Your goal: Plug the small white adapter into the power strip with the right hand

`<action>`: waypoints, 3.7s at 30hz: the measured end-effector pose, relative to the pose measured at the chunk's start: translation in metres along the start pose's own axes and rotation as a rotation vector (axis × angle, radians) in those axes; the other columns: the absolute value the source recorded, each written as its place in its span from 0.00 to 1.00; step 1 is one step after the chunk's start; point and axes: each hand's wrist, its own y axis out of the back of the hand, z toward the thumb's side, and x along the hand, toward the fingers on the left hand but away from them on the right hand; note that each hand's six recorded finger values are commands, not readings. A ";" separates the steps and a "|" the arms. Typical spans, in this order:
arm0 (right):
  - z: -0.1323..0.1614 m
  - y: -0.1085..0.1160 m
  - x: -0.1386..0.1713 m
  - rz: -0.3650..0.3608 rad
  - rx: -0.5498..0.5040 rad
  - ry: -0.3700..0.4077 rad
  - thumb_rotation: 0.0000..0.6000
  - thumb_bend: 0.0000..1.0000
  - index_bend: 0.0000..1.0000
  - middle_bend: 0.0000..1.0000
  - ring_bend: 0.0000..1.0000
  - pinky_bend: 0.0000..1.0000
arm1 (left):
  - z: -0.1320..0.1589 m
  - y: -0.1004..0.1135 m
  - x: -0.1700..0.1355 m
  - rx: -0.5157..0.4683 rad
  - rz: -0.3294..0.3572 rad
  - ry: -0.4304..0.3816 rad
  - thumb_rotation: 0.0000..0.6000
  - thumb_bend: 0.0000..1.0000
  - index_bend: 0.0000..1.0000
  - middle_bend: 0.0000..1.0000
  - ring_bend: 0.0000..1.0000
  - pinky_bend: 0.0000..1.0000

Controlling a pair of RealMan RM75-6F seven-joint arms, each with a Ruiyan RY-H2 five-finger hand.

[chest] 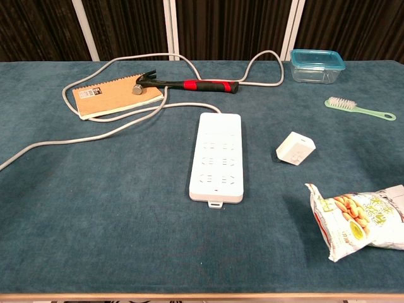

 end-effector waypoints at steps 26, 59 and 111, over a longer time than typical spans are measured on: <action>-0.005 -0.006 -0.002 0.033 -0.039 -0.029 1.00 0.24 0.07 0.02 0.05 0.19 | 0.003 0.001 -0.001 0.008 0.008 0.000 1.00 0.07 0.09 0.00 0.00 0.00; 0.134 -0.045 -0.134 0.478 -0.484 0.021 1.00 0.22 0.13 0.15 0.08 0.17 | -0.003 0.005 -0.001 -0.016 0.030 0.040 1.00 0.07 0.09 0.00 0.00 0.00; 0.185 -0.131 -0.158 0.462 -0.463 -0.041 1.00 0.42 0.45 0.40 0.23 0.17 | -0.006 0.003 0.002 -0.025 0.014 0.052 1.00 0.07 0.09 0.00 0.00 0.00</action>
